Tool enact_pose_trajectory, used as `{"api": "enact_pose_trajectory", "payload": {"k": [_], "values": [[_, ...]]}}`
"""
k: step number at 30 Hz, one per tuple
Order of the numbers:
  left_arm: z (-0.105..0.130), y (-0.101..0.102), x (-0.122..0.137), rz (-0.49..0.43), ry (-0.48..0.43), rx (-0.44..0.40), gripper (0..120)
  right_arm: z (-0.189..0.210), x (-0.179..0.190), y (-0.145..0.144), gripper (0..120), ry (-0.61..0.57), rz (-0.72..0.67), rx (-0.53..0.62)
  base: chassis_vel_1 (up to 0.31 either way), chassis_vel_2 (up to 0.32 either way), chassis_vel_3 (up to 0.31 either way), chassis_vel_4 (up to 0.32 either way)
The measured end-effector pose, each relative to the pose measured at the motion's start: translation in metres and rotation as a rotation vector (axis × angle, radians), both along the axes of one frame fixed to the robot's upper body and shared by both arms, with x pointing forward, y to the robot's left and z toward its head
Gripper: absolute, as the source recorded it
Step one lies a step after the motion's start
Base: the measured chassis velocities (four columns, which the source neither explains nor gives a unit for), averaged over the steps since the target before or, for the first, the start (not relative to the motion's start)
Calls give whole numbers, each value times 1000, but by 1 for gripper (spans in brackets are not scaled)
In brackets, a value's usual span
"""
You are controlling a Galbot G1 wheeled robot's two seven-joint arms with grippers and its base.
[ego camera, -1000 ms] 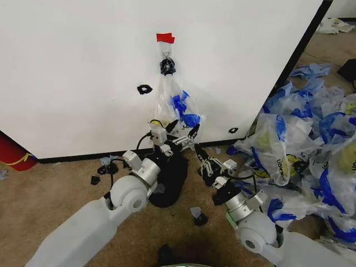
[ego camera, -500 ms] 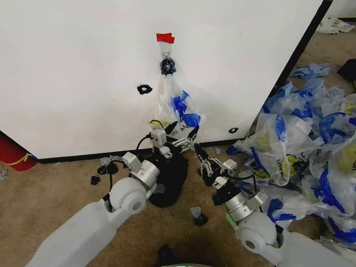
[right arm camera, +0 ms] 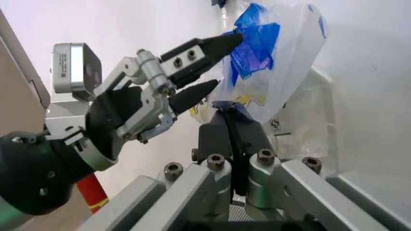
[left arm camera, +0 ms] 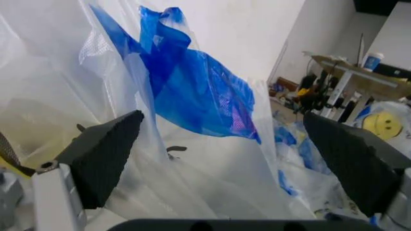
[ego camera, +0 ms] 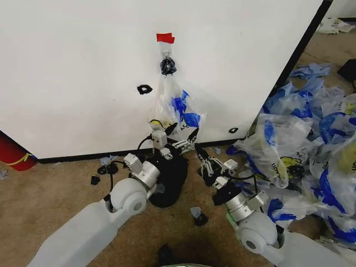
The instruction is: Pick up the garbage bag from the wall and place it over the trash bin.
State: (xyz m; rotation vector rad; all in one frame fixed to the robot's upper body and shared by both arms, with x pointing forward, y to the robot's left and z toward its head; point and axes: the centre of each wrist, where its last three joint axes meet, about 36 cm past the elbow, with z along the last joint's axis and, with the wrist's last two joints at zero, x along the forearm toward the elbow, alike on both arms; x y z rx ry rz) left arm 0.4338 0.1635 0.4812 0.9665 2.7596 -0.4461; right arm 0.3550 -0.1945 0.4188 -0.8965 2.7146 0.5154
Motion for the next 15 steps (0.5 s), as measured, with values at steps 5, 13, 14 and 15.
{"api": "enact_pose_trajectory", "payload": {"k": [5, 13, 14, 15], "values": [[-1, 6, 5, 16, -13, 36, 99, 0, 0, 0, 0, -1, 0, 2, 0, 0, 0, 0], [0, 17, 10, 38, -28, 73, 99, 1, 1, -1, 0, -4, -5, 3, 0, 0, 0, 0], [1, 20, 10, 44, -30, 80, 99, 1, 1, -1, 0, -5, -5, 3, 0, 0, 0, 0], [1, 22, 10, 46, -31, 82, 99, 1, 1, -1, 0, -5, -5, 3, 0, 0, 0, 0]]}}
